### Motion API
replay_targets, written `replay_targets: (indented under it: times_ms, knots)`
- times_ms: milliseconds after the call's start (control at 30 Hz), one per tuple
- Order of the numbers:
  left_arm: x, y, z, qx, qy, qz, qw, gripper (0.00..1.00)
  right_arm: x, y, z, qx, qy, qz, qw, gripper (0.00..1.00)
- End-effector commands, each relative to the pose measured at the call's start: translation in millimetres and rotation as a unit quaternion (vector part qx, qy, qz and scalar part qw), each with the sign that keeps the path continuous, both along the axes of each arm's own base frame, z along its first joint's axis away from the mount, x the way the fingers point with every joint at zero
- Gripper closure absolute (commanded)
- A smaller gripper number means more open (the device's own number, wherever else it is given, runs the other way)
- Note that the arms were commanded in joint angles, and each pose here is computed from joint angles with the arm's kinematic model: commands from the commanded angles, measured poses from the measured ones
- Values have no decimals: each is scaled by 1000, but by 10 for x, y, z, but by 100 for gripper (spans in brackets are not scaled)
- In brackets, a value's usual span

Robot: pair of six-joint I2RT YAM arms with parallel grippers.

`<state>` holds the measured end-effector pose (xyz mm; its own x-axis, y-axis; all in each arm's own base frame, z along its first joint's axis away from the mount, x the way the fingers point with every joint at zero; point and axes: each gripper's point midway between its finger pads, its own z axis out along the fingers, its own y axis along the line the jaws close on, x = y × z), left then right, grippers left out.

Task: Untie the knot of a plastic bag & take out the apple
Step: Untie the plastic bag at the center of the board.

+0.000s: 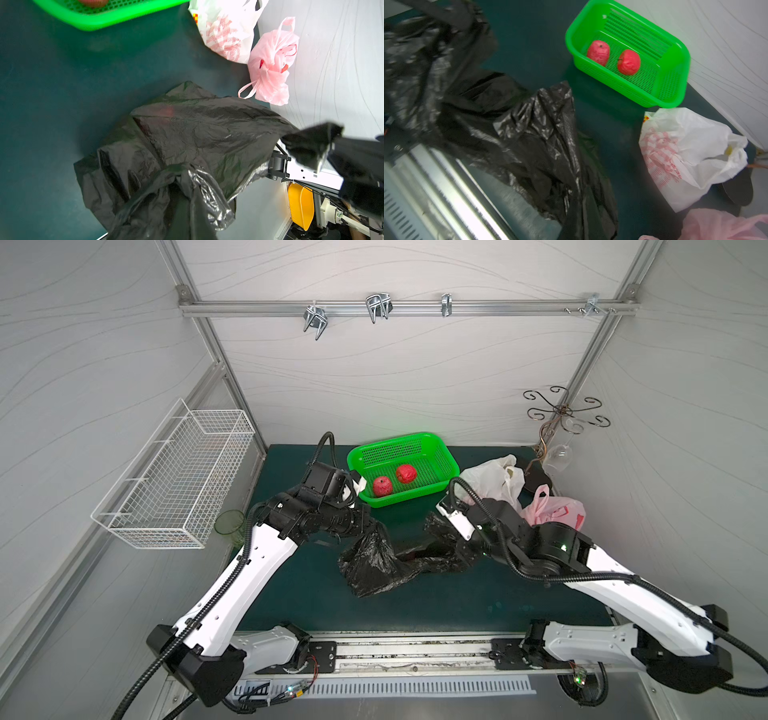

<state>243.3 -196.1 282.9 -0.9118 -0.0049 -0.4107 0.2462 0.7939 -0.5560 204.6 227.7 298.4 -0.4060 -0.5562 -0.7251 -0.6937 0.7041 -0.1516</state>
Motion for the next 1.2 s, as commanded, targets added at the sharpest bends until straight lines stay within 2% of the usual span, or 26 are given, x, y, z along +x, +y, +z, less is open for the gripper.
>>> replay_targets:
  times_ms: [0,100,200,333,467,667,833,1167]
  knots:
    - [389,6,415,-24,-80,-8,996,100,346,56,290,73,15,-35,997,100]
    - [798,50,799,-38,-137,-1,990,100,772,46,528,103,19,-80,991,100]
    - [1069,21,1273,-49,-190,-2,981,100,1041,89,768,124,26,-95,987,100]
    - [1217,44,1706,-67,-229,-5,971,100,1145,138,1145,160,-3,-91,983,100]
    - [1206,133,1893,-76,-248,-2,966,100,1110,132,1301,173,-21,-81,981,100]
    - [852,155,1793,-102,-249,-10,963,100,915,38,1210,192,-29,-73,978,100]
    - [409,232,1551,-114,-231,-9,966,100,727,-15,904,179,17,-68,981,100]
    - [-479,458,455,-126,-139,32,982,100,-116,-259,-106,162,81,-70,981,100]
